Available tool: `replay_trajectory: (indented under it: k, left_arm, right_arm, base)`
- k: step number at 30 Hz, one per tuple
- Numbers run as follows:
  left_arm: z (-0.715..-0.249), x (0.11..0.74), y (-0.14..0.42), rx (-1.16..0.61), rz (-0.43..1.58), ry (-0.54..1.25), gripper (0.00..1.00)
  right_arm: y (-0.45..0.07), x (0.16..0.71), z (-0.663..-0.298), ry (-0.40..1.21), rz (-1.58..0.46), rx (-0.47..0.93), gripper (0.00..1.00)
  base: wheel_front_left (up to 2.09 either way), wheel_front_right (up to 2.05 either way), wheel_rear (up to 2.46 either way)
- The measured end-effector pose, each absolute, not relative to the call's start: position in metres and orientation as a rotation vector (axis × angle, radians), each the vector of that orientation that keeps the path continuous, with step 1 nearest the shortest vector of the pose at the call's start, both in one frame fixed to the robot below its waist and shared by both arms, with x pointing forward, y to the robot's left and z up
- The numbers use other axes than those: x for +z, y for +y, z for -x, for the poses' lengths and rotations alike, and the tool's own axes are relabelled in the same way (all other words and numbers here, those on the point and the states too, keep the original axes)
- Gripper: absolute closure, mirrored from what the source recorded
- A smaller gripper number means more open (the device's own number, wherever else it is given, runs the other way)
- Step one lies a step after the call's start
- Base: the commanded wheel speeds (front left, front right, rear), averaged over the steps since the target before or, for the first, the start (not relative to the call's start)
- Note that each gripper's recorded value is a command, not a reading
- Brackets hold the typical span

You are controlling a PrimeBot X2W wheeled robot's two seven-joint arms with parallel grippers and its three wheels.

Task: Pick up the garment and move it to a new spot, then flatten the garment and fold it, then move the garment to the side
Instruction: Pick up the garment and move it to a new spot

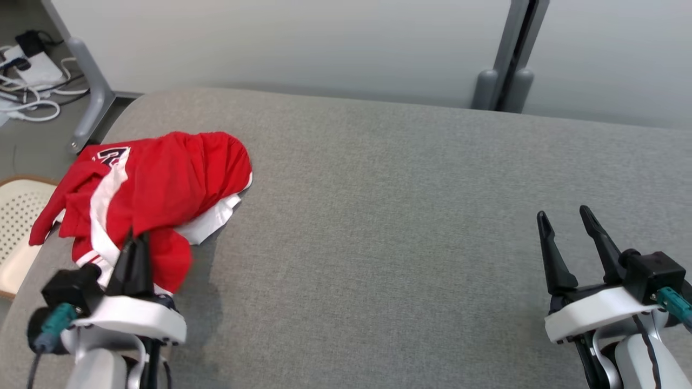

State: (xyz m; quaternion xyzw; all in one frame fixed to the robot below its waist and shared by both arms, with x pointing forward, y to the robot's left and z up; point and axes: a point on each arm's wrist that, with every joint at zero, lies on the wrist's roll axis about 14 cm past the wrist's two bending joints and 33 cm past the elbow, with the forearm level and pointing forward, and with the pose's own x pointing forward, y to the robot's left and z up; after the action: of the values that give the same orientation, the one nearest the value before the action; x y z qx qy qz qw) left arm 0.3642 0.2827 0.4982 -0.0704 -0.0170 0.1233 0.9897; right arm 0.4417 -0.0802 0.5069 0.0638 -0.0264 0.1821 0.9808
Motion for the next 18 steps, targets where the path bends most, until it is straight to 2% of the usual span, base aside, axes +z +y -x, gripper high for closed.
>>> replay_trajectory:
  k: [9, 18]
  left_arm:
    - [-0.37, 0.491, 0.208, 0.058, 0.191, 0.021, 1.0]
    - [-0.404, 0.505, 0.096, -0.293, 0.187, 0.034, 1.0]
  right_arm:
    - [-0.11, 0.517, -0.425, -0.081, -0.115, 0.287, 0.0]
    - [-0.152, 0.522, -0.416, -0.097, -0.114, 0.17, 0.0]
  base:
    - [0.0, 0.0, 0.0]
    - [0.0, 0.0, 0.0]
